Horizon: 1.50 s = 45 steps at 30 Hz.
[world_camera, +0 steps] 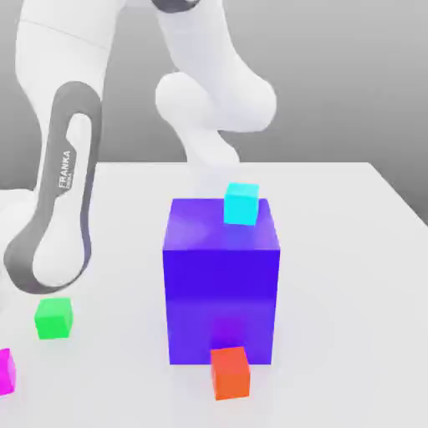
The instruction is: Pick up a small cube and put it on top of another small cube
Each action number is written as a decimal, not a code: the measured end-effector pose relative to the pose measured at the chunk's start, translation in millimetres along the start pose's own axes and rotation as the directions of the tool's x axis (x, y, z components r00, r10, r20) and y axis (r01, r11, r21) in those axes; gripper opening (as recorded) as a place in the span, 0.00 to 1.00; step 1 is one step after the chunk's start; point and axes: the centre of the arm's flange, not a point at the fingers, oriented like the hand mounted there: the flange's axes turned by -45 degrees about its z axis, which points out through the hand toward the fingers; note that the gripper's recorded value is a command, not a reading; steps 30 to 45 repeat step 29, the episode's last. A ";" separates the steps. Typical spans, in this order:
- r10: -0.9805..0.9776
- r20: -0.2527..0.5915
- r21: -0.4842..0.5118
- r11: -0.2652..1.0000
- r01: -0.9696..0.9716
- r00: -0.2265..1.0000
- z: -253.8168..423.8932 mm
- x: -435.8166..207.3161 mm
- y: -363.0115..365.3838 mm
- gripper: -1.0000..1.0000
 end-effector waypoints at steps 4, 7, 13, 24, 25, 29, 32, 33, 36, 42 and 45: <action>-0.002 -0.003 -0.003 1.000 0.002 1.000 -49.5 -3.2 5.4 0.00; -0.017 -0.015 -0.018 1.000 0.016 1.000 -72.0 -18.8 30.3 0.00; -0.044 -0.012 -0.016 0.999 0.044 0.999 -97.8 -62.8 82.9 0.00; -0.073 0.001 0.002 0.997 0.073 0.997 -41.0 -89.9 99.0 1.00; -0.073 0.001 0.002 0.997 0.073 0.997 -41.0 -89.9 99.0 1.00; -0.073 0.001 0.001 0.997 0.073 0.997 -39.9 -90.0 99.2 1.00; -0.073 0.001 0.001 0.997 0.073 0.997 -39.9 -90.0 99.2 1.00; -0.073 0.001 0.001 0.997 0.073 0.997 -39.9 -90.0 99.2 1.00; -0.073 0.001 0.001 0.997 0.073 0.997 -39.9 -90.0 99.2 1.00; -0.073 0.001 0.001 0.997 0.073 0.997 -39.9 -90.0 99.2 1.00; -0.073 0.001 0.001 0.997 0.073 0.997 -39.9 -90.0 99.2 1.00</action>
